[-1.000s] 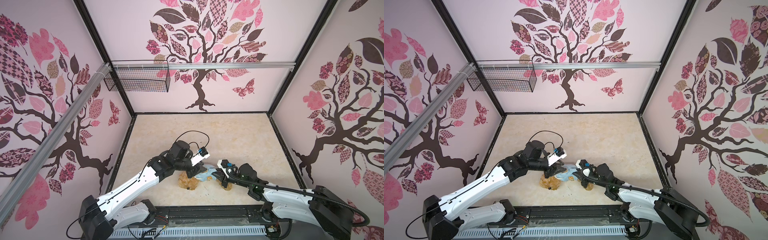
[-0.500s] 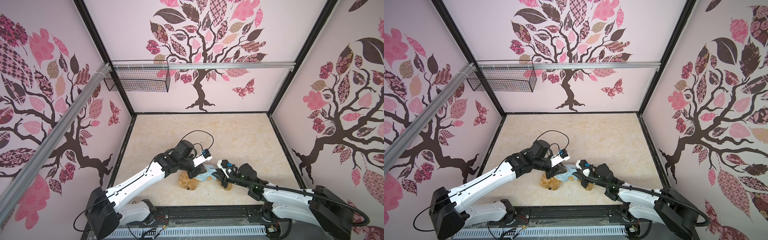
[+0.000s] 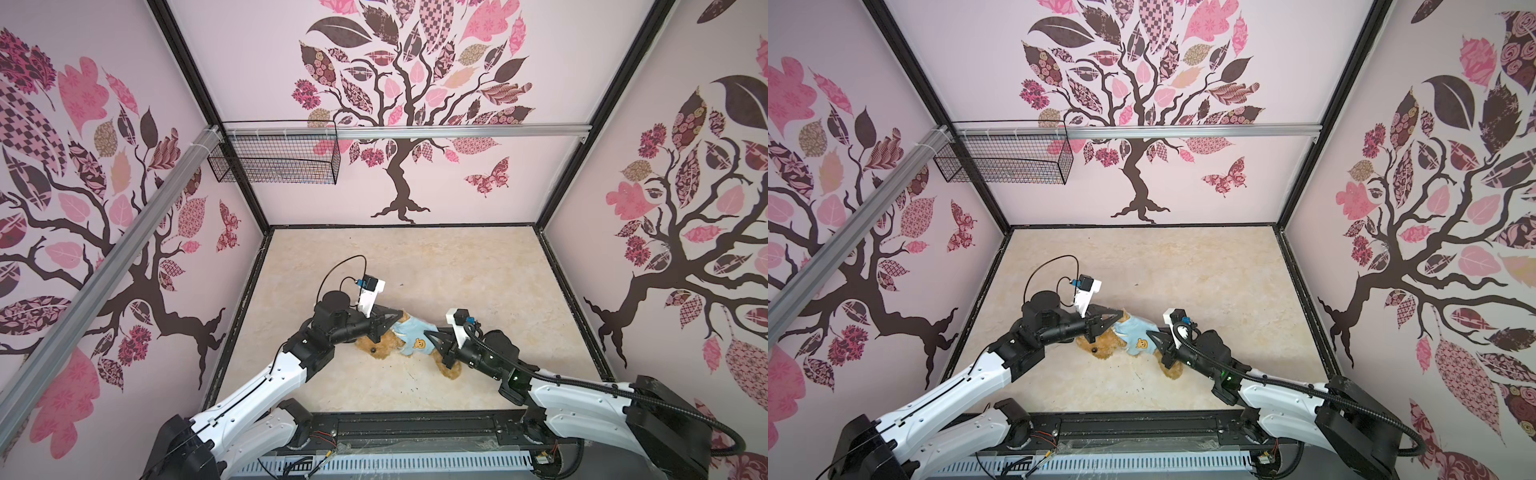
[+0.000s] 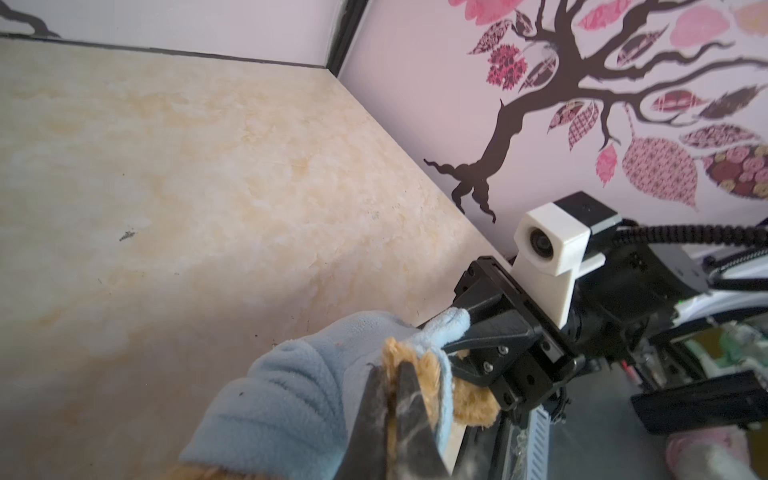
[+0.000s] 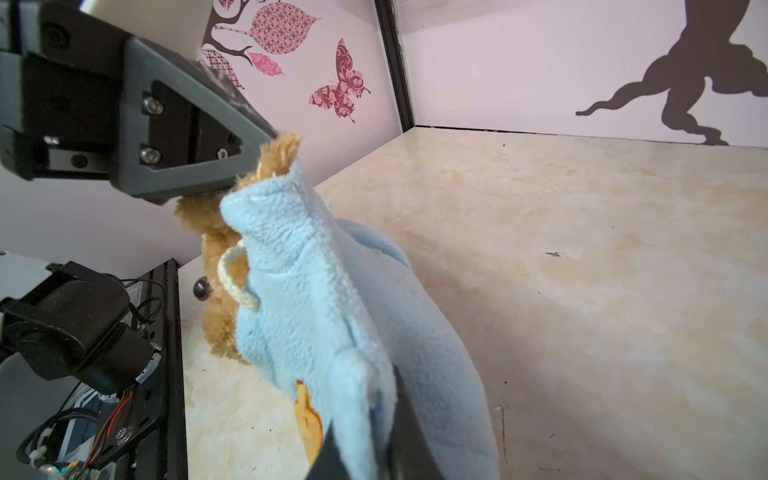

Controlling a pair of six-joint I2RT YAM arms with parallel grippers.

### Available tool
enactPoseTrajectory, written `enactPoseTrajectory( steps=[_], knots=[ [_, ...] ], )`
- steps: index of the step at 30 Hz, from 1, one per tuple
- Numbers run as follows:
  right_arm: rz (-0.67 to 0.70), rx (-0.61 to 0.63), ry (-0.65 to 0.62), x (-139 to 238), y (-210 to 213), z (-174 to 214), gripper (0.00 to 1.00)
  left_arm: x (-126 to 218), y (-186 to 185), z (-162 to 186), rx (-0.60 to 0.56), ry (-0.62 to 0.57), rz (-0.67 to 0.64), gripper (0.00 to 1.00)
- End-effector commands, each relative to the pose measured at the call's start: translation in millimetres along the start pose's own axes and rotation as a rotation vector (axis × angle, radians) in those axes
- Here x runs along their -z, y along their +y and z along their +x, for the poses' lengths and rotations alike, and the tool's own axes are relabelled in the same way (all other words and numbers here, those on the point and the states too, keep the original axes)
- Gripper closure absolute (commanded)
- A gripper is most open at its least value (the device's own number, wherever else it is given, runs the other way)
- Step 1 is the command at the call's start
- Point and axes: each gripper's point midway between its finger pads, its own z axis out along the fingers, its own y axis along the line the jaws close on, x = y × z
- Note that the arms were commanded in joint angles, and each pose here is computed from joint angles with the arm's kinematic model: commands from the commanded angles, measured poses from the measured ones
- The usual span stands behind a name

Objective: Dress the teddy bear

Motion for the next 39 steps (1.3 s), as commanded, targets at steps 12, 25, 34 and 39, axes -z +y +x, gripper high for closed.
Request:
enactPoseTrajectory(
  steps=[12, 25, 34, 39],
  knots=[
    [0.113, 0.217, 0.276, 6.0, -8.4, -5.6, 0.44, 9.4, 12.5, 18.1, -0.260, 0.056, -0.033, 1.00],
    [-0.145, 0.392, 0.218, -28.1, 35.1, -34.8, 0.34, 2.2, -5.2, 30.7, -0.379, 0.145, 0.106, 1.00],
    [-0.017, 0.263, 0.305, -42.4, -5.1, 3.7, 0.85, -0.2, -4.0, 23.3, -0.351, 0.122, 0.097, 1.00],
    [0.289, 0.035, 0.362, -15.0, -71.7, 38.6, 1.00, 16.1, -8.1, -20.8, -0.236, -0.118, 0.109, 1.00]
  ],
)
